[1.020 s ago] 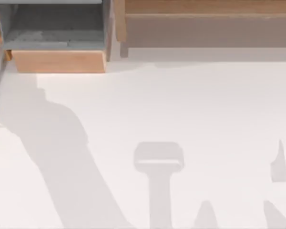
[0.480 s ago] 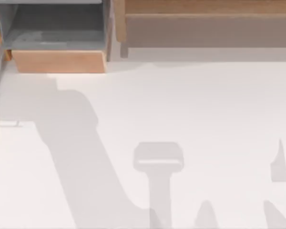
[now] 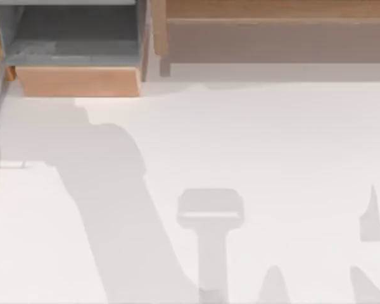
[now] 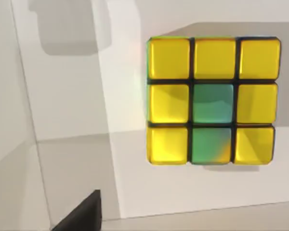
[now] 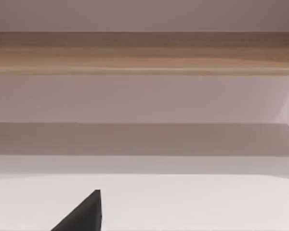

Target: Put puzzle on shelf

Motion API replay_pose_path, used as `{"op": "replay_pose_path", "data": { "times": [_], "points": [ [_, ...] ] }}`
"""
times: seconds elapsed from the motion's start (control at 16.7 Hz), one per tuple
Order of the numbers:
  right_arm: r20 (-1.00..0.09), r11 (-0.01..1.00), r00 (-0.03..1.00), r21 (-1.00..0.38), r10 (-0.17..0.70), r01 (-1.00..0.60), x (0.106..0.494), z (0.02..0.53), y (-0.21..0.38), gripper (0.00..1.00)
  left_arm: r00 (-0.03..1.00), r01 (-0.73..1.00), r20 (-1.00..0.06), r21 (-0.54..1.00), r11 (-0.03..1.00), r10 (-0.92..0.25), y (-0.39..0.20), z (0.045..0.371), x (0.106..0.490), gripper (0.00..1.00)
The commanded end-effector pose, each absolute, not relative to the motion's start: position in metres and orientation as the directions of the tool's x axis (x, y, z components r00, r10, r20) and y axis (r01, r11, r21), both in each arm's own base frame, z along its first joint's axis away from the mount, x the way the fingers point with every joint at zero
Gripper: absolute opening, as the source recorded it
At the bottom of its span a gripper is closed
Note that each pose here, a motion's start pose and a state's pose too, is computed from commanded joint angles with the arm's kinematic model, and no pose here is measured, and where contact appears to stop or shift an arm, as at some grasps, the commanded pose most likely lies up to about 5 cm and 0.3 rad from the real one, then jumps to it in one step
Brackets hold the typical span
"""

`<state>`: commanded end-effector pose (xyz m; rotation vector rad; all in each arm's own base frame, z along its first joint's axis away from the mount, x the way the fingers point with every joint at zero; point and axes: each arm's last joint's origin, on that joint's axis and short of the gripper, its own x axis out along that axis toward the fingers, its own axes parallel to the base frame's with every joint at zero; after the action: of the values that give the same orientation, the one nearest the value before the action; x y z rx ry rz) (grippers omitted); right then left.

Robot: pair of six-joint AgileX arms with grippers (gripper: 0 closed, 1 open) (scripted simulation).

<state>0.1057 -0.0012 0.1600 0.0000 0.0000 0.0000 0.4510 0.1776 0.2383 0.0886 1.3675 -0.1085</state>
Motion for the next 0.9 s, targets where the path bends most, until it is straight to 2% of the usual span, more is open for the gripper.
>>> {"op": "replay_pose_path", "data": {
  "times": [0.18,0.6,0.9],
  "points": [
    [0.000,1.000,1.000,0.000,0.000,0.000,0.106,0.160,-0.001,1.00,0.201,0.128,-0.979,0.002,0.992,-0.024,0.177,0.239,0.449,1.00],
    [0.000,1.000,1.000,0.000,0.000,0.000,0.106,0.160,-0.001,1.00,0.194,0.128,-0.981,-0.001,0.992,-0.027,0.179,0.171,0.475,1.00],
    [0.000,1.000,1.000,0.000,0.000,0.000,0.106,0.160,-0.001,1.00,0.197,0.128,-0.980,0.000,0.992,-0.026,0.176,0.160,0.481,1.00]
  ]
}}
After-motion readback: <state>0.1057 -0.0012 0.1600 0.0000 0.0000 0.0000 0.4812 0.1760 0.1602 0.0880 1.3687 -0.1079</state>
